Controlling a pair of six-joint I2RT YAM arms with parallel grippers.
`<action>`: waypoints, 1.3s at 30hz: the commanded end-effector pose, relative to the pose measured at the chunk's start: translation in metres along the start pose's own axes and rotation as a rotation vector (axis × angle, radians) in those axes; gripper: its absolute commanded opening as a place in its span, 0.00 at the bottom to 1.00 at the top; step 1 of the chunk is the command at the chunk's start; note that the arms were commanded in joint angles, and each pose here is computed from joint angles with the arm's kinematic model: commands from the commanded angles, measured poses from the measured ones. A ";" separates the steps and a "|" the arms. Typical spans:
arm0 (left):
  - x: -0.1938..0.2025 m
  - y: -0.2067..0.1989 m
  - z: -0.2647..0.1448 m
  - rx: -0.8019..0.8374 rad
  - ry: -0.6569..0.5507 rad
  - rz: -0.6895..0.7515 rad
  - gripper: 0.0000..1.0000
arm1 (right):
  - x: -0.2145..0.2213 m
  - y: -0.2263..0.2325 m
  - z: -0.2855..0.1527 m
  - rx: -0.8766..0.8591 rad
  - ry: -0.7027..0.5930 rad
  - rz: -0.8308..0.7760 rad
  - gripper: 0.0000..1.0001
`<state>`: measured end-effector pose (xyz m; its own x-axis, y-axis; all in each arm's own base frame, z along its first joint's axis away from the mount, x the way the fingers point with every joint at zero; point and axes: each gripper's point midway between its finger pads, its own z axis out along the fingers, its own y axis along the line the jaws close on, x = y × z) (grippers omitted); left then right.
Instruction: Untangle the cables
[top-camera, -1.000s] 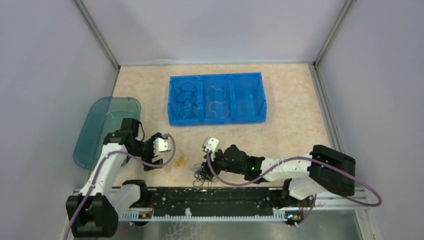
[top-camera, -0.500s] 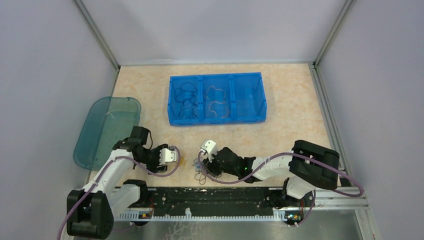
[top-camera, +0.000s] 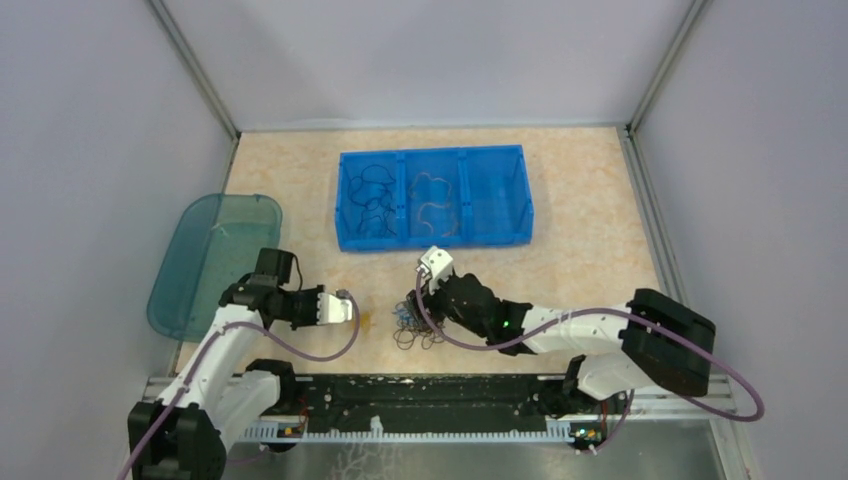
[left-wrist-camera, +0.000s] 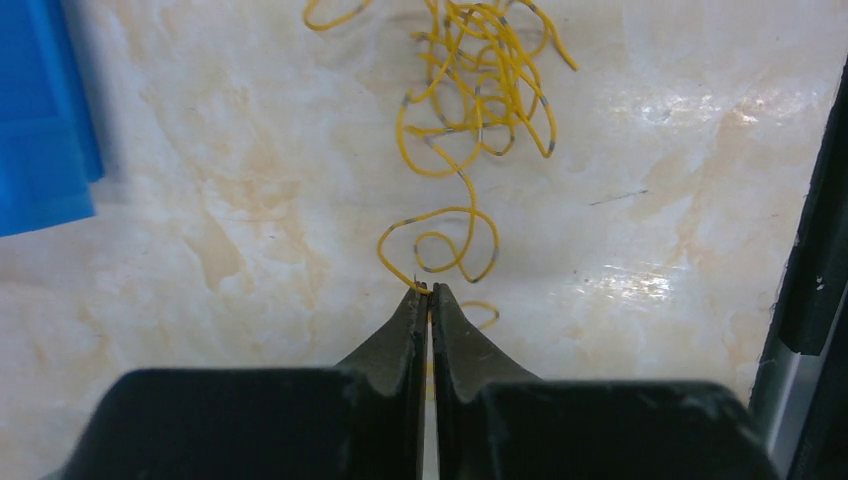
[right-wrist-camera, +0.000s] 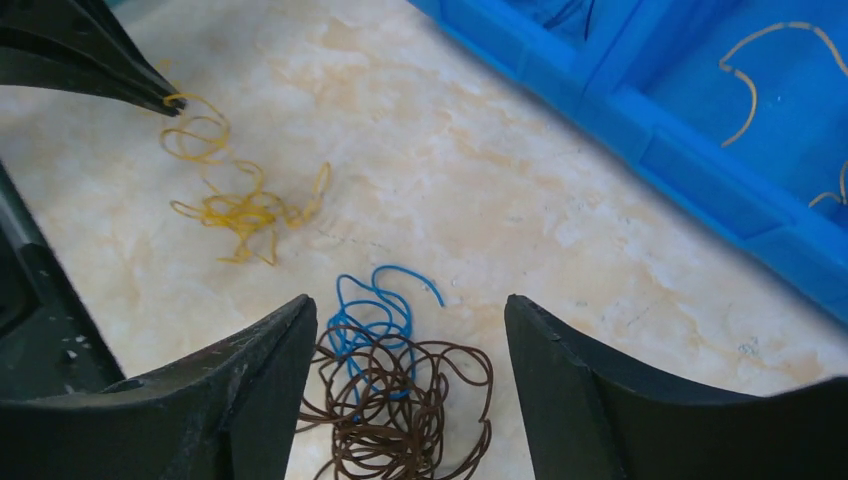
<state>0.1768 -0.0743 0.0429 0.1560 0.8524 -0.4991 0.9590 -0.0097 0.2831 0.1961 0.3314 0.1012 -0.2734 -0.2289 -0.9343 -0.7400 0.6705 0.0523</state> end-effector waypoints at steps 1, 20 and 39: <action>-0.027 0.009 -0.015 -0.008 -0.085 0.043 0.03 | -0.062 0.008 -0.011 -0.069 -0.164 0.065 0.71; -0.178 0.082 -0.151 -0.317 -0.505 0.233 0.00 | -0.187 0.069 -0.020 -0.482 -0.501 0.055 0.78; -0.230 0.081 -0.206 -0.334 -0.675 0.235 0.00 | -0.193 0.110 0.029 -0.670 -0.468 0.060 0.45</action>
<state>0.1817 -0.1532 0.3196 0.5276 0.4360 -0.7291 0.7786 0.0951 0.6203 0.1900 0.4632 0.2510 -0.1470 0.1225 -0.9815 -0.9747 0.1507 0.1648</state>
